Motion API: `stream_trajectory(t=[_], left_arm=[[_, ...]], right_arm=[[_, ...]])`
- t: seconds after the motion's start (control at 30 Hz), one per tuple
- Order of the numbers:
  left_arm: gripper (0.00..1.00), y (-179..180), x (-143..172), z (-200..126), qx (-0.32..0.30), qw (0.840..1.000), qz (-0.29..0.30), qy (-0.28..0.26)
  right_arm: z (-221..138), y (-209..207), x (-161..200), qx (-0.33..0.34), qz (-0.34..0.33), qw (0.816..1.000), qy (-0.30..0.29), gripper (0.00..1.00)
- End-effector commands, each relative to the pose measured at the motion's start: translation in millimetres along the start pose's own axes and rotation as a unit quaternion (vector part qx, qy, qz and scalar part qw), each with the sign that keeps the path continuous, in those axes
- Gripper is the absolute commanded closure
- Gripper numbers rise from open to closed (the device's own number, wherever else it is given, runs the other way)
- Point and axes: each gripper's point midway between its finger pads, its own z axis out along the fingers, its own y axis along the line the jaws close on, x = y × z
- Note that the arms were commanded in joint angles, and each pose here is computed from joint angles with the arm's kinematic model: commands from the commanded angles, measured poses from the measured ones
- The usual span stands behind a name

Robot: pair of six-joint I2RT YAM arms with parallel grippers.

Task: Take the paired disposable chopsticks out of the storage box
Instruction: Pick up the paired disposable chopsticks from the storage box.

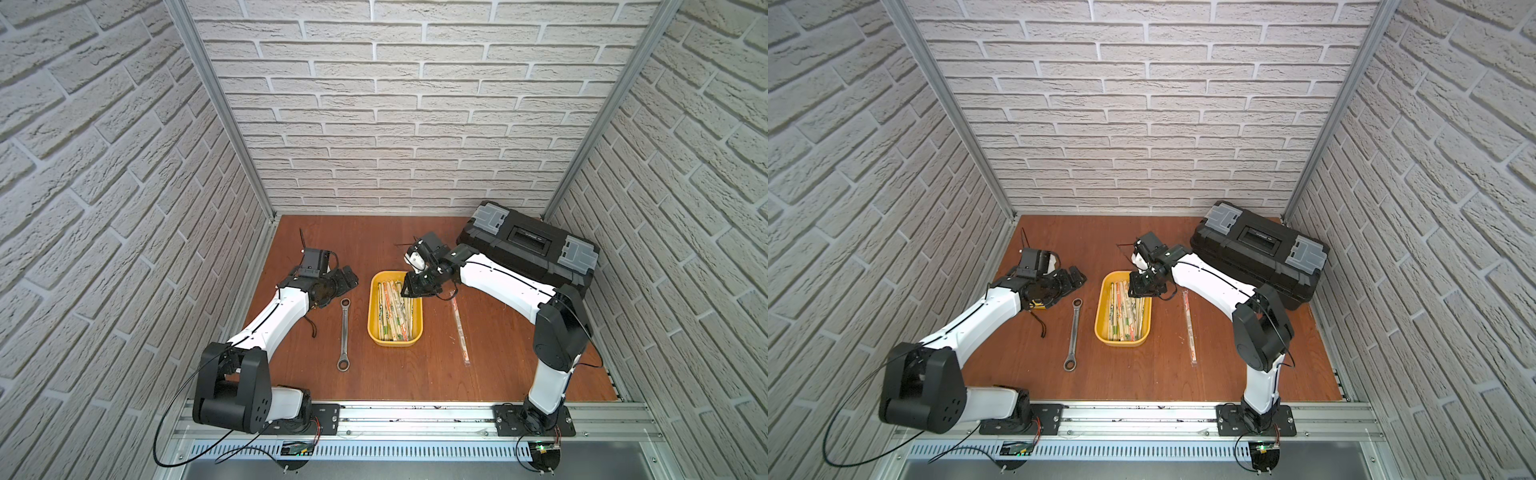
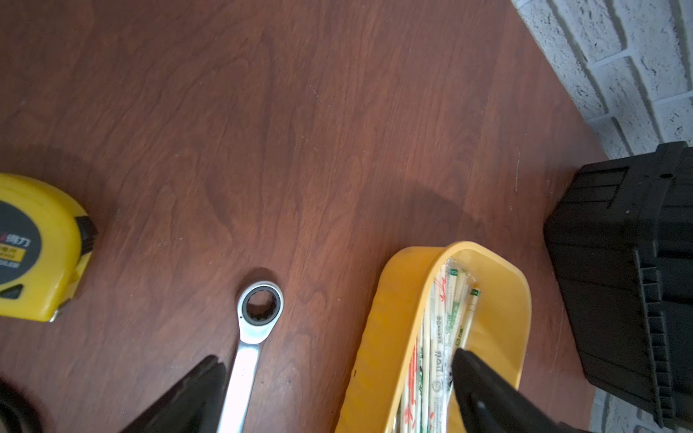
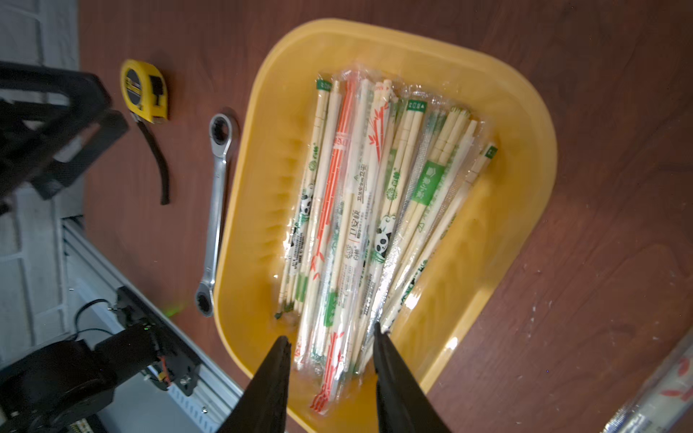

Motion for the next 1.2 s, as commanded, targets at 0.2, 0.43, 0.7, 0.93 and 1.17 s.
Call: stream_trajectory(t=[0.2, 0.43, 0.7, 0.93, 1.17], left_arm=[[0.02, 0, -3, -2, 0.008, 1.0, 0.005, -0.011], [0.02, 1, -1, 0, 0.007, 1.0, 0.004, -0.007], [0.02, 2, 0, 0, 0.007, 1.0, 0.004, -0.008], [0.02, 3, 1, 0, 0.007, 1.0, 0.003, -0.007], [0.02, 3, 1, 0, 0.008, 1.0, 0.003, -0.008]], right_arm=[[25, -3, 9, 0.056, -0.036, 0.997, 0.027, 0.66], [50, -5, 15, 0.058, -0.035, 0.996, 0.053, 0.67], [64, -1, 19, 0.054, -0.038, 0.996, 0.068, 0.7], [63, 3, 21, 0.048, -0.039, 0.996, 0.069, 0.84], [65, 0, 23, 0.051, -0.037, 0.995, 0.072, 0.73]])
